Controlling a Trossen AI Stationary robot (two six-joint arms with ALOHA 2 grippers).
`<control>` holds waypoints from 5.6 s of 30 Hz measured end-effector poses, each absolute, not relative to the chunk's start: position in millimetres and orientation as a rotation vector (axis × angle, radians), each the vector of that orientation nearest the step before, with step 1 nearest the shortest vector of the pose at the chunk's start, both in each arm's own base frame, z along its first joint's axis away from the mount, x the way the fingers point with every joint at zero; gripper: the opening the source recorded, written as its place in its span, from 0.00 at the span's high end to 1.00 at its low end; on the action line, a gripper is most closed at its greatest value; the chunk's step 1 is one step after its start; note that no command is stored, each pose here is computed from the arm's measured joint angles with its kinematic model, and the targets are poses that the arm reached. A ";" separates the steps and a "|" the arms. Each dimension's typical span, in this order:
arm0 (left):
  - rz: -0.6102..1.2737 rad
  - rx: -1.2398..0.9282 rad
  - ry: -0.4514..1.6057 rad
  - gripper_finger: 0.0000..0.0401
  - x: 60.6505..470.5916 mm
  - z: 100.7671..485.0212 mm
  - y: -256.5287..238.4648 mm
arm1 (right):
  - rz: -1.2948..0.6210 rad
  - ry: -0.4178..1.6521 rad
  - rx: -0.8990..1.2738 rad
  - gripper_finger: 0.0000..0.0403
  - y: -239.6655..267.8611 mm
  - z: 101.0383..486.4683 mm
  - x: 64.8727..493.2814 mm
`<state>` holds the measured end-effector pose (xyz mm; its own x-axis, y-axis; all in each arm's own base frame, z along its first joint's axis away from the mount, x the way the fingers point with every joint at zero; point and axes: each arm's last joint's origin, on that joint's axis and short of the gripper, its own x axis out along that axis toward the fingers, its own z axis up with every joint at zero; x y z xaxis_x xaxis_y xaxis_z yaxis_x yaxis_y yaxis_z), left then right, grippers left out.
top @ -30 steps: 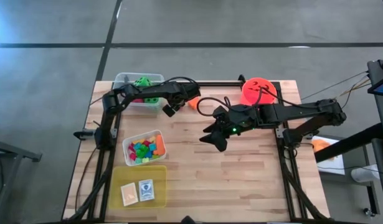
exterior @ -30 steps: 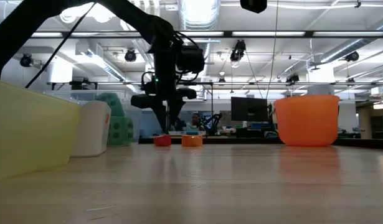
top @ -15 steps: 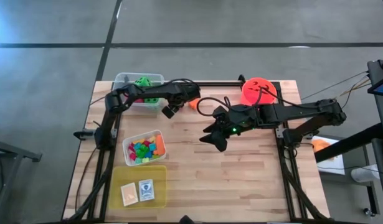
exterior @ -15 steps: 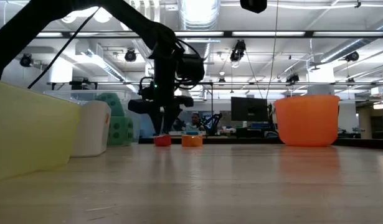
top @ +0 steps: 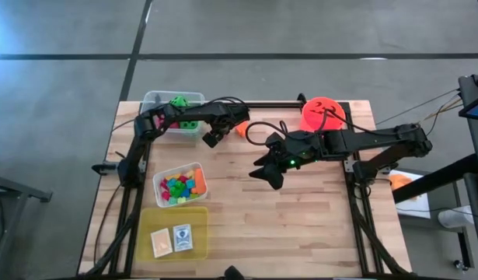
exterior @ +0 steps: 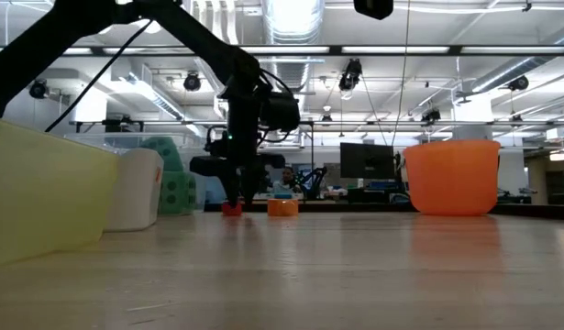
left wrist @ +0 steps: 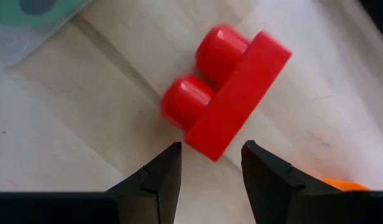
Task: Pick & Place Toys
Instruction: Put the red game piece into the white bin
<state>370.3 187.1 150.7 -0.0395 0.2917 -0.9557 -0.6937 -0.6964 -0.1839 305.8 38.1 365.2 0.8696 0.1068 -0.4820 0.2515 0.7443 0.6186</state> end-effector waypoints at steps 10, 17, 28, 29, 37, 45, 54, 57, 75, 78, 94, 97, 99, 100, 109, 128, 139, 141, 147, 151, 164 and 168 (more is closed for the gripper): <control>1.843 -1.555 0.452 0.61 369.3 145.6 187.7 | -0.085 0.525 0.735 0.30 38.1 364.9 305.6; 1.919 -1.562 0.445 0.61 364.6 147.6 185.6 | -0.085 0.526 0.735 0.30 38.0 364.9 305.6; 1.952 -1.558 0.430 0.61 362.2 148.5 185.6 | -0.085 0.526 0.735 0.30 38.1 364.9 305.6; 1.955 -1.560 0.425 0.61 362.2 148.5 185.6 | -0.085 0.525 0.735 0.30 38.1 364.9 305.6; 1.965 -1.571 0.407 0.64 362.2 148.5 185.6 | -0.085 0.525 0.735 0.30 38.0 364.9 305.6; 1.993 -1.537 0.417 0.92 359.5 148.8 184.9 | -0.085 0.525 0.735 0.30 38.1 364.9 305.6; 1.993 -1.532 0.417 1.00 359.8 148.6 184.0 | -0.085 0.526 0.735 0.30 38.1 364.9 305.6; 1.976 -1.569 0.437 1.00 361.1 148.3 183.0 | -0.085 0.525 0.735 0.30 38.0 364.9 305.6; 1.905 -1.347 0.590 1.00 372.0 181.7 167.7 | -0.085 0.525 0.735 0.30 38.1 364.9 305.6; 1.876 -1.291 0.618 1.00 371.5 188.9 173.7 | -0.085 0.525 0.735 0.30 38.0 364.9 305.6; 1.934 -1.190 0.708 0.83 363.2 195.0 172.6 | -0.085 0.525 0.735 0.30 38.1 364.9 305.6; 1.931 -1.159 0.693 0.78 366.1 203.7 169.5 | -0.085 0.525 0.735 0.30 38.0 364.9 305.6; 1.922 -1.130 0.662 0.75 369.3 208.1 167.1 | -0.085 0.526 0.735 0.30 38.1 364.9 305.6; 1.915 -1.117 0.655 0.73 370.6 210.2 166.1 | -0.085 0.525 0.735 0.30 38.1 364.9 305.6; 1.898 -1.066 0.743 0.60 375.7 199.7 166.4 | -0.085 0.525 0.735 0.30 38.1 364.9 305.6; 1.832 -0.830 1.065 0.49 407.7 166.5 179.2 | -0.085 0.526 0.735 0.30 38.0 364.9 305.6; 1.814 -0.752 1.081 0.49 405.9 167.4 184.1 | -0.085 0.526 0.735 0.30 38.0 364.9 305.6; 1.816 -0.761 1.079 0.49 405.8 167.5 184.4 | -0.085 0.526 0.735 0.30 38.0 364.9 305.6; 1.828 -0.834 1.076 0.49 405.1 166.8 185.4 | -0.085 0.526 0.735 0.30 38.0 364.9 305.6; 1.842 -0.898 1.076 0.49 402.0 167.2 191.2 | -0.085 0.526 0.735 0.30 38.0 364.9 305.6; 1.884 -0.985 1.116 0.49 383.7 166.8 204.7 | -0.085 0.526 0.735 0.30 38.0 364.9 305.6; 1.882 -1.034 1.159 0.49 377.3 164.0 209.2 | -0.085 0.526 0.735 0.30 38.0 364.8 305.6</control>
<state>377.3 209.2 164.0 -0.4475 0.1427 -0.8828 -0.8526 -0.3661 0.3730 305.6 38.0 364.8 0.8674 0.1063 -0.4861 0.2545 0.7446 0.6171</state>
